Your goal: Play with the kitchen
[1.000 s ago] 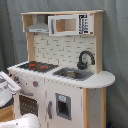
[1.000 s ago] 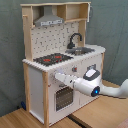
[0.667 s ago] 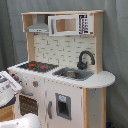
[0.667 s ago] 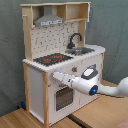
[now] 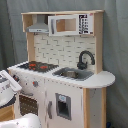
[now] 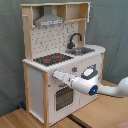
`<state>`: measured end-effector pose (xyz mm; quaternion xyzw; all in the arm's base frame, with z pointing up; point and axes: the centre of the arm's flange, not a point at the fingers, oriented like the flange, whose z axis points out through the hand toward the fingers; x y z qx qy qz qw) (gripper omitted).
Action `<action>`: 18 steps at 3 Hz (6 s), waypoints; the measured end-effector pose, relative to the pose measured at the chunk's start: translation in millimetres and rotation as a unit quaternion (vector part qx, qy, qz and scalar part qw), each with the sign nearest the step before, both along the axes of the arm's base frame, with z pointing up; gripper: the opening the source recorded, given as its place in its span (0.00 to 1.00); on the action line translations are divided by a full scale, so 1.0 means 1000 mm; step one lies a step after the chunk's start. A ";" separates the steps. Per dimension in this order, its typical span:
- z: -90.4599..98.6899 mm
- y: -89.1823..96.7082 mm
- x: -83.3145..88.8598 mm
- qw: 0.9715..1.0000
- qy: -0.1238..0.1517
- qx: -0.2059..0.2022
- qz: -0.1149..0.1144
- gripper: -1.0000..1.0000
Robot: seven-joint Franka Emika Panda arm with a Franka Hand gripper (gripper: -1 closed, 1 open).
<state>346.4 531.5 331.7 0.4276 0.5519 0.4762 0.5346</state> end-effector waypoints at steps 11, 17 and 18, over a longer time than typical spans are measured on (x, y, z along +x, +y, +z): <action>0.038 -0.017 -0.074 0.953 -0.043 -0.300 -0.026 1.00; 0.305 -0.107 -0.102 0.952 -0.158 -0.093 -0.243 1.00; 0.339 -0.123 -0.115 0.944 -0.174 -0.035 -0.277 1.00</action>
